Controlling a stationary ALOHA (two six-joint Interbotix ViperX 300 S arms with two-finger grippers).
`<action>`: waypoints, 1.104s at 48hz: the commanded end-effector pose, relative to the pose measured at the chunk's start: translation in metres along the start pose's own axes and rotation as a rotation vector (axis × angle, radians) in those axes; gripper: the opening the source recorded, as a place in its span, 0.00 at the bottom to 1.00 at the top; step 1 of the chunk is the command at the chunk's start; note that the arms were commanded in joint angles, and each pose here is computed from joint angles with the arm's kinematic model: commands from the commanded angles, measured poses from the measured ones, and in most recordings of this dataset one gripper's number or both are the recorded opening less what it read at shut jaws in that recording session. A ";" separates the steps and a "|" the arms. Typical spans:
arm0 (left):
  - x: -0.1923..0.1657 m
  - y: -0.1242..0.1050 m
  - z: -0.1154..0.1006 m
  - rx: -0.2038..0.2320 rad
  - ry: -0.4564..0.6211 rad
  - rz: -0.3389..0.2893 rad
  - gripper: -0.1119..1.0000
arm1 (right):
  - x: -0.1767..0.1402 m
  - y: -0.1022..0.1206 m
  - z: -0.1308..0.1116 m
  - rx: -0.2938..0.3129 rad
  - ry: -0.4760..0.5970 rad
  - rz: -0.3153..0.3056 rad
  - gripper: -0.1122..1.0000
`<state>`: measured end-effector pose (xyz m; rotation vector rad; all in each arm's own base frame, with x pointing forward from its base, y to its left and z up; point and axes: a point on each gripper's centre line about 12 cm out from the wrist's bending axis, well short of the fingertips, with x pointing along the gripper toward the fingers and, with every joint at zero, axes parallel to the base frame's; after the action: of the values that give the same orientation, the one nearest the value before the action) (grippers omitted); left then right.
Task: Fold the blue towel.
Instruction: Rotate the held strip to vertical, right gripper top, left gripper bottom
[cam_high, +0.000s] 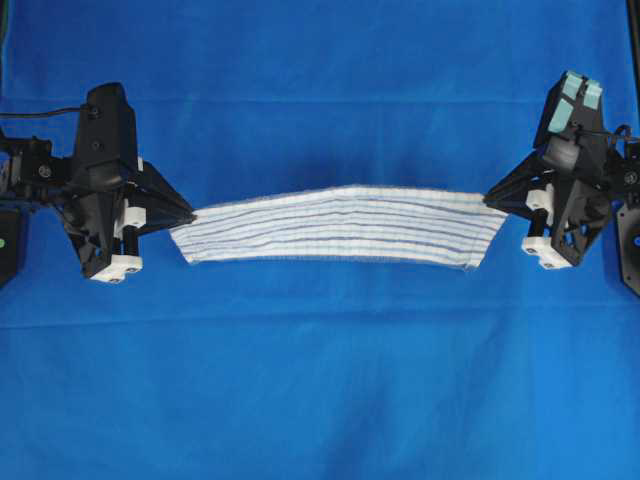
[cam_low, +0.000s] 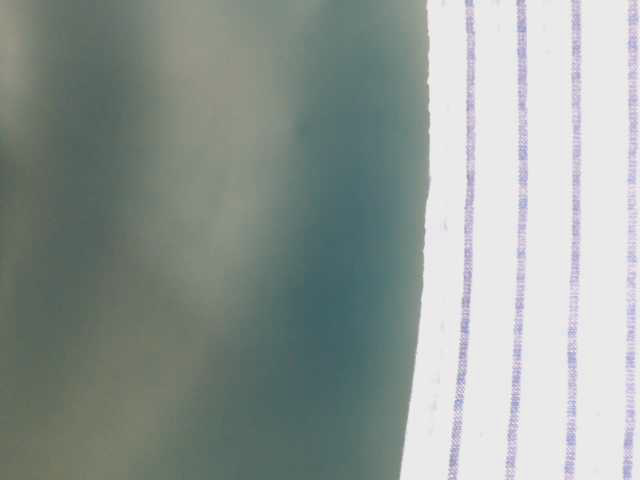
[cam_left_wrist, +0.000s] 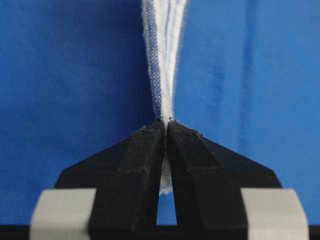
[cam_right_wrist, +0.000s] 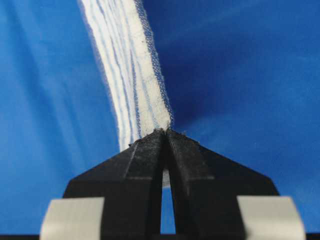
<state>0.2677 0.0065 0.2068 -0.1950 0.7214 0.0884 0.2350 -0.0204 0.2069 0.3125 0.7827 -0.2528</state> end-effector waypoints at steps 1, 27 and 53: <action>-0.002 -0.004 0.008 0.002 -0.034 -0.012 0.11 | -0.001 0.001 0.014 -0.001 -0.043 -0.001 0.13; 0.042 -0.090 0.052 0.142 -0.121 -0.201 0.11 | 0.019 -0.074 0.079 0.048 -0.130 -0.250 0.13; 0.112 -0.137 0.109 0.255 -0.202 -0.234 0.11 | 0.051 -0.094 0.143 -0.044 -0.202 -0.300 0.13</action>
<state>0.4342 -0.0983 0.2212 -0.0395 0.5404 -0.1910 0.3220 -0.1597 0.2318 0.1461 0.6809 -0.5398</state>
